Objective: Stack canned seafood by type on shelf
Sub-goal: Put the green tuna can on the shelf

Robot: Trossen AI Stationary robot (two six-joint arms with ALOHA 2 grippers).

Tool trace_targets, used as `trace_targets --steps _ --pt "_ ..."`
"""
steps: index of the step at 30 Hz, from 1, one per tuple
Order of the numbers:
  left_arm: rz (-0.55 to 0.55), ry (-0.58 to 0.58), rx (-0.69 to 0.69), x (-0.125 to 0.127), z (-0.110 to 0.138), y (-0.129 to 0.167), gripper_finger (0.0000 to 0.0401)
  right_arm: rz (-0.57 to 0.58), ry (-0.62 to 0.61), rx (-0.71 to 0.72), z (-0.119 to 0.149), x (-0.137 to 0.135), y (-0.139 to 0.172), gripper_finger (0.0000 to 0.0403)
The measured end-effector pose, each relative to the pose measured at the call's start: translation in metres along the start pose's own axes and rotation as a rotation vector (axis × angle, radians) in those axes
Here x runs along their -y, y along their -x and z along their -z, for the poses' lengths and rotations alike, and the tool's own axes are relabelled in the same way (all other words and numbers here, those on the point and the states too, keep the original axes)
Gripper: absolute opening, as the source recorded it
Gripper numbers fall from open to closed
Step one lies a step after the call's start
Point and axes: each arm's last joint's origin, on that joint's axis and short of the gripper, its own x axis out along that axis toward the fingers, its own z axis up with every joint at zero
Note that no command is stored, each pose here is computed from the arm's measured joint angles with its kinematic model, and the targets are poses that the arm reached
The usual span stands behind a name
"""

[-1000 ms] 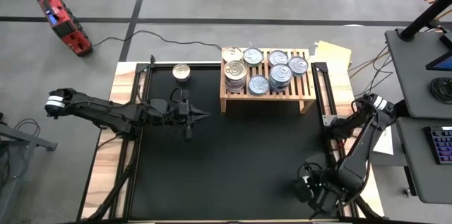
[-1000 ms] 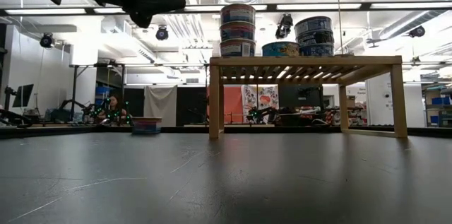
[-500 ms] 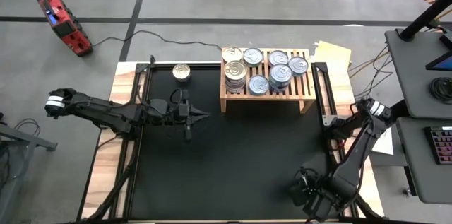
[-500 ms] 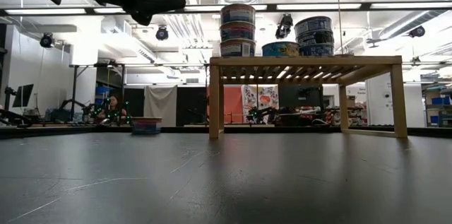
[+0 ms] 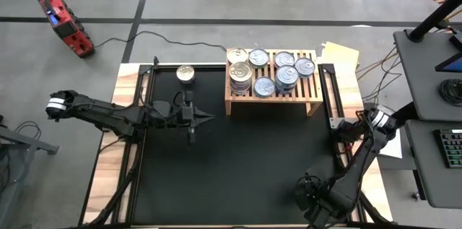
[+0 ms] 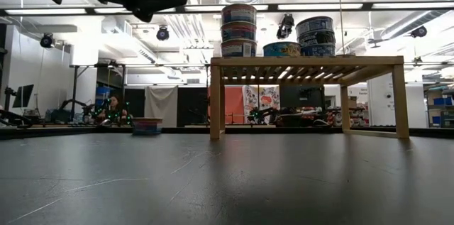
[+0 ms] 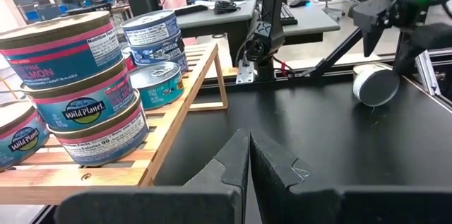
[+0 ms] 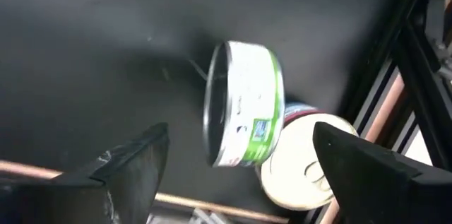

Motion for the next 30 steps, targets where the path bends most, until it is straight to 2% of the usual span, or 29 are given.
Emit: trace_targets --steps 6,17,21,28,30 --pt "0.0 0.0 0.002 0.0 0.0 0.0 0.0 0.035 0.008 0.021 -0.001 0.0 -0.019 0.0327" --pt "0.0 -0.001 -0.005 0.001 0.002 -0.003 0.0 -0.005 0.011 -0.004 -0.002 -0.001 -0.05 0.0296" --pt "0.0 -0.001 -0.003 0.002 0.004 -0.007 0.0 -0.015 0.01 -0.009 -0.002 -0.002 -0.053 0.0253" --pt "0.004 -0.03 -0.037 0.004 0.012 -0.014 0.0 -0.042 0.011 0.012 -0.003 -0.003 -0.053 0.0123" --pt "0.002 -0.032 -0.032 0.005 0.012 -0.016 0.0 -0.094 0.016 0.066 -0.003 -0.005 -0.052 0.0123"
